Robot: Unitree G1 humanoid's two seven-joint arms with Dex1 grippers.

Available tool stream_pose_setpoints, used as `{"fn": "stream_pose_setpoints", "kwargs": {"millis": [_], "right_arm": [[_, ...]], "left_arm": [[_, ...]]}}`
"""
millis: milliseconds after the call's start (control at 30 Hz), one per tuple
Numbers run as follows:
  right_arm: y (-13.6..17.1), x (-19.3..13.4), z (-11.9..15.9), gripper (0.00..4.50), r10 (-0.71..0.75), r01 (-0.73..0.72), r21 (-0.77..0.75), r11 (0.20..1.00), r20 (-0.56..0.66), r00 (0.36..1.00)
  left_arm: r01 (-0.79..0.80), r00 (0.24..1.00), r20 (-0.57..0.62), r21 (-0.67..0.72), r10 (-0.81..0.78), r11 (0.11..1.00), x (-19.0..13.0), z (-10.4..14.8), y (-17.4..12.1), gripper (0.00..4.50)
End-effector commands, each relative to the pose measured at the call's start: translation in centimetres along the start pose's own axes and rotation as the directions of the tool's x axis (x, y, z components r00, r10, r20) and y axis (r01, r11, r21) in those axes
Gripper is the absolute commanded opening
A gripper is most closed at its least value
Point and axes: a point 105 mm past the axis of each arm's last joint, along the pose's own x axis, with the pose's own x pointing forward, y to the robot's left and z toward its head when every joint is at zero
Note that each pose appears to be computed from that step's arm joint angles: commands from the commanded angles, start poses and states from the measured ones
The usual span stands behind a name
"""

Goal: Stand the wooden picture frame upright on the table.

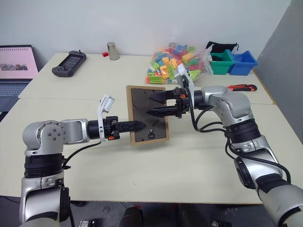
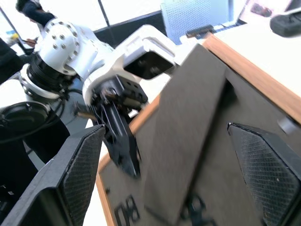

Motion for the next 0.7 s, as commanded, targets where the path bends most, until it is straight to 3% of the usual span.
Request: {"fn": "stream_pose_setpoints", "kwargs": {"millis": [33, 367, 700], "right_arm": [[0.9, 0.4, 1.6, 4.43, 0.037, -0.036, -0.065, 0.997, 0.009, 0.999], [4.1, -1.1, 1.3, 4.43, 0.201, -0.201, -0.016, 0.979, -0.025, 0.979], [3.4, -2.4, 0.8, 4.43, 0.167, -0.166, 0.008, 0.986, -0.041, 0.985]], "left_arm": [[0.078, 0.997, 0.020, 0.103, -0.081, 0.992, 0.0, 1.5, -2.3, 1.29], [0.075, 0.997, 0.015, 0.099, -0.077, 0.992, -0.1, 1.4, -2.1, 1.29], [0.084, 0.996, 0.013, 0.101, -0.086, 0.991, 0.1, 1.6, -2.2, 1.29]]}}
